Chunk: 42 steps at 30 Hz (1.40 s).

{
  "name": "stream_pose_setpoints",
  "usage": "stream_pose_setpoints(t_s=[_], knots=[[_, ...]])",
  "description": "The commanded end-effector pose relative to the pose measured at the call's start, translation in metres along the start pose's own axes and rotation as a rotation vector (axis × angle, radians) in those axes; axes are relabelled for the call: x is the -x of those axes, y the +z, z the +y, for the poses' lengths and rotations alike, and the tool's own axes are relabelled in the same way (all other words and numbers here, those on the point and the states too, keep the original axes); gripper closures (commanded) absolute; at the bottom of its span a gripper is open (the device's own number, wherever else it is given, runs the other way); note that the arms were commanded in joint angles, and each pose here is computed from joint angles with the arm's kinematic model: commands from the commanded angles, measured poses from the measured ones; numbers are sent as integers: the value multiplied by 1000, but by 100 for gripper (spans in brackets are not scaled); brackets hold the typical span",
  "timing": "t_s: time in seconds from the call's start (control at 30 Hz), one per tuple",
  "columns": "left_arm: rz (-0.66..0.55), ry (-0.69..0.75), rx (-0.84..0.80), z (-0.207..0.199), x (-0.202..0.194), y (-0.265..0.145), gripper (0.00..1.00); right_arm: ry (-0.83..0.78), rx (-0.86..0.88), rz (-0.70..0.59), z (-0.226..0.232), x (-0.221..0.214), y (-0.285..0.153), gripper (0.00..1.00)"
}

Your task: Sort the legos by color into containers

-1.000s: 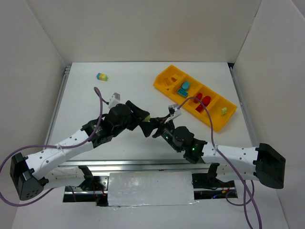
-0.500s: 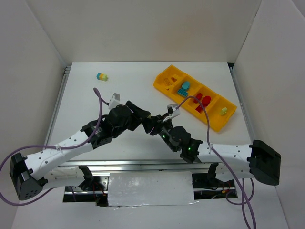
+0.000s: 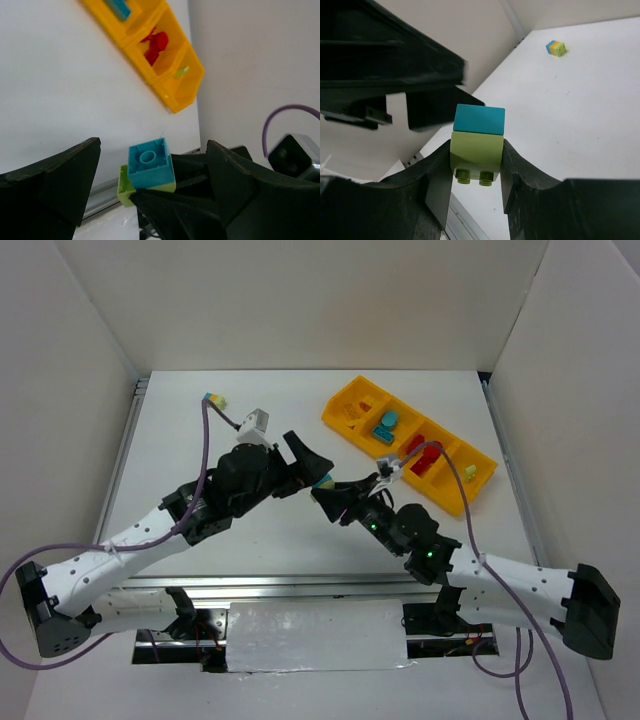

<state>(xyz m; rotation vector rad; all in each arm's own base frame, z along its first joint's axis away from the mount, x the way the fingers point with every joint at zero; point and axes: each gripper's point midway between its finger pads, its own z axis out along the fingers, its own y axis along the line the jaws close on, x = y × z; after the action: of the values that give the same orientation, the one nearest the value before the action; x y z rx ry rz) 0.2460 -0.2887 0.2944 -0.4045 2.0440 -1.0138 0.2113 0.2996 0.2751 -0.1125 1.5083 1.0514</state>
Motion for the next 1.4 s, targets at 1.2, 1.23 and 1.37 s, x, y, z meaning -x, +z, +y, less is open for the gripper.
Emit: stream_pose_setpoints(t_s=[1.2, 1.23, 1.37], knots=[[477, 654, -1008, -89, -100, -90, 44, -84, 667, 349, 75, 34, -134, 100], [480, 656, -1020, -90, -100, -92, 39, -90, 659, 350, 73, 33, -132, 100], [461, 658, -1005, -91, -96, -93, 29, -93, 628, 363, 66, 28, -127, 100]])
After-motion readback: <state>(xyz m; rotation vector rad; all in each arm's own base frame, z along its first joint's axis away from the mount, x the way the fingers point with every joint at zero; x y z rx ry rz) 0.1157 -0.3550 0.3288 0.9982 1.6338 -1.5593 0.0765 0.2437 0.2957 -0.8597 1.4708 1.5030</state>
